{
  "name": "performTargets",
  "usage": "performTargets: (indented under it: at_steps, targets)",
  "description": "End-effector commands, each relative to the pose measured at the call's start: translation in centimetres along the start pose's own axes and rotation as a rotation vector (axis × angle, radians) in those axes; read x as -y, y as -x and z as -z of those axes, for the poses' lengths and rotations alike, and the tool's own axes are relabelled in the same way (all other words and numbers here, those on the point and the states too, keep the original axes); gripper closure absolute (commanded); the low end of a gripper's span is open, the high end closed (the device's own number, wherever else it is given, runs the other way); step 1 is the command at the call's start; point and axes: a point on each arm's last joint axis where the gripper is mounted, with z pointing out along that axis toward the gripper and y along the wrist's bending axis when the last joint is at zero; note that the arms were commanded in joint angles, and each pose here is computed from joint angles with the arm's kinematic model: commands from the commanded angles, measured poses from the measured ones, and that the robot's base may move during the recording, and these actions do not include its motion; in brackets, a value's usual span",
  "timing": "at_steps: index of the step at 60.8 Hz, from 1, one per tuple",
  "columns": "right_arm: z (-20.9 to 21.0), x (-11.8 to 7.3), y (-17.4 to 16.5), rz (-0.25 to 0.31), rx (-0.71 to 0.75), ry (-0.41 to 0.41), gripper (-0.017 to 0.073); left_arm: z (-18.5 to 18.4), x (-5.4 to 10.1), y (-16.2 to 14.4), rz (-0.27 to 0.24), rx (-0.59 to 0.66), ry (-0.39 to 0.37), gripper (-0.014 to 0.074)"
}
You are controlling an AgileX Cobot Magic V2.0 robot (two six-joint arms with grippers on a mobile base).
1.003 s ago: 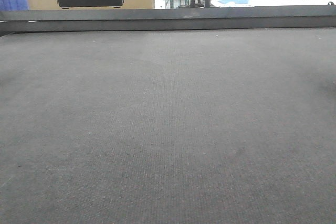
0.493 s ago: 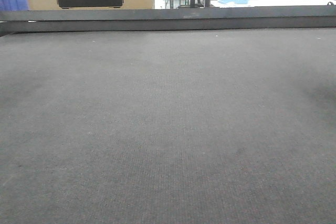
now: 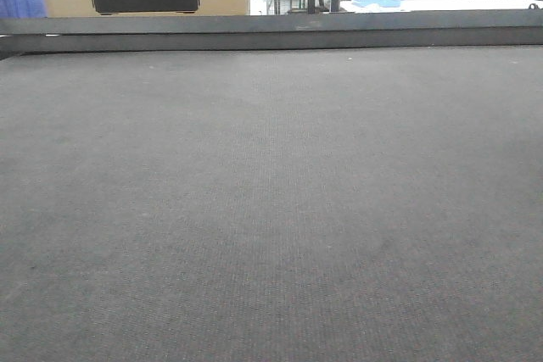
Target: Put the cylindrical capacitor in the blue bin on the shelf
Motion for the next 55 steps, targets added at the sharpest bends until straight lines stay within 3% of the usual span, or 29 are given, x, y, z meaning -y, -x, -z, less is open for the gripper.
performTargets:
  at_steps: [1, 21, 55]
  targets:
    - [1.4, 0.0, -0.9, 0.02, 0.049, -0.009, 0.067, 0.9, 0.1, -1.2, -0.004, 0.025, -0.008, 0.0704]
    - [5.8, -0.2, -1.5, 0.049, 0.213, -0.015, 0.067, 3.8, -0.1, -3.5, -0.003, 0.124, -0.011, 0.0704]
    - [6.0, -0.3, -1.6, 0.046, 0.215, -0.012, 0.067, 3.9, -0.1, -3.6, -0.002, 0.12, -0.011, 0.0704]
